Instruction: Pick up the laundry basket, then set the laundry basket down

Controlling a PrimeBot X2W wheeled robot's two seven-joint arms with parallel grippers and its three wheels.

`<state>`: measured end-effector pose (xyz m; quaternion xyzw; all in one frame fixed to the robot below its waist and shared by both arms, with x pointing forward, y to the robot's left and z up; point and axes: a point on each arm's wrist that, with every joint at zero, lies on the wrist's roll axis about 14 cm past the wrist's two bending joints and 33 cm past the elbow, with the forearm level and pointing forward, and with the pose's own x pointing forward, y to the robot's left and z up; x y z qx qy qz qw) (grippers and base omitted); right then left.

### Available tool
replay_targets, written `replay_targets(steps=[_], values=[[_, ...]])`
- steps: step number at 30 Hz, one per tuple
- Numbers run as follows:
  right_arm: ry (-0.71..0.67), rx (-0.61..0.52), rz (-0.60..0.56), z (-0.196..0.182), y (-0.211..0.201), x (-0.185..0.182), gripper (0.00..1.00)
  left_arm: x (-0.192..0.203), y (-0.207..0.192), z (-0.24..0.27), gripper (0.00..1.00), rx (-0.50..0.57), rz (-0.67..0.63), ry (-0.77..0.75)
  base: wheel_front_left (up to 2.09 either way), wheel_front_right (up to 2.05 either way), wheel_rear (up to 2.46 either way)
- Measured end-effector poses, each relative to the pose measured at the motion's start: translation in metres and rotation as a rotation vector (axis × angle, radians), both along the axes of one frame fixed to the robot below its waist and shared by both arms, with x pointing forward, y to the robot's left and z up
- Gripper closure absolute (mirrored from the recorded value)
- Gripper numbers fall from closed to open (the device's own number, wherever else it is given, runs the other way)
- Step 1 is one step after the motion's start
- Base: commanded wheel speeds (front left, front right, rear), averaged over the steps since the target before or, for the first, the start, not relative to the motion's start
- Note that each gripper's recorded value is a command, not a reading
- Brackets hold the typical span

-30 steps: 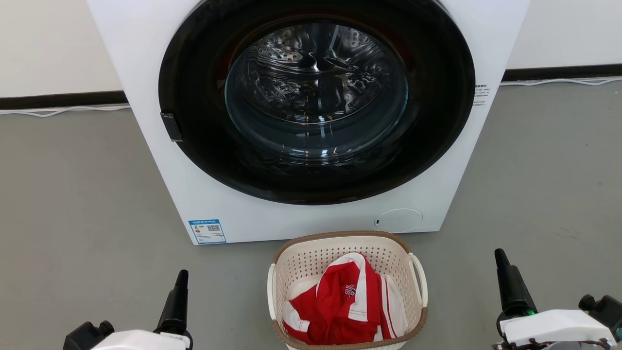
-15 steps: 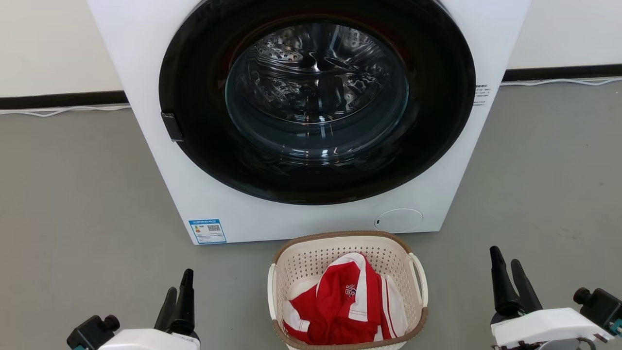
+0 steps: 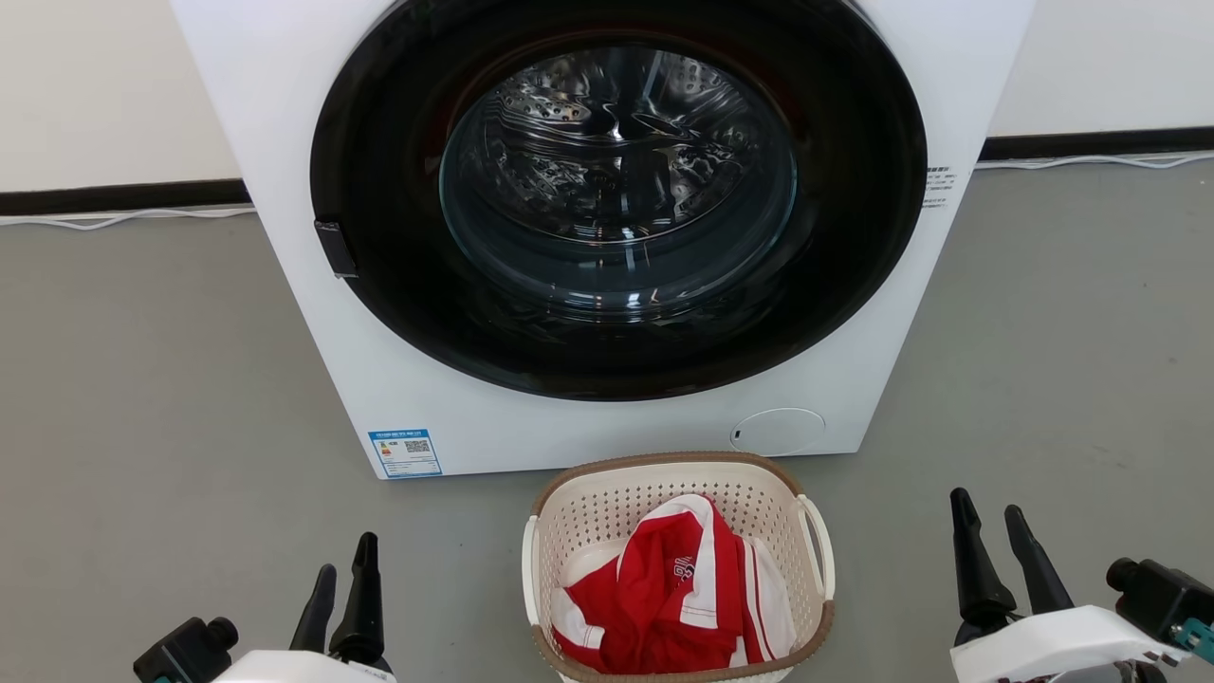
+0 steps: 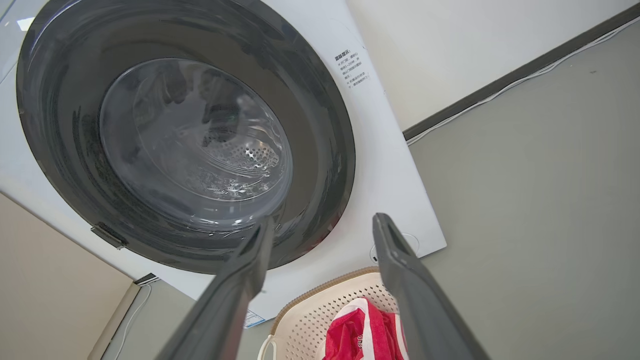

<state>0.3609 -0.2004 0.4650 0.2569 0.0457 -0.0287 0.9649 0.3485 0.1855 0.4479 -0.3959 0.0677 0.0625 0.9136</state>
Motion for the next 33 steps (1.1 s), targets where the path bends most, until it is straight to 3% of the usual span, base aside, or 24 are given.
replay_targets(steps=[33], values=[[-0.032, -0.422, 0.09, 0.001, 0.0, 0.001, 0.0, 0.002, -0.001, 0.013, 0.0, 0.367, -0.049, -0.069, 0.0, 0.0, 0.0]])
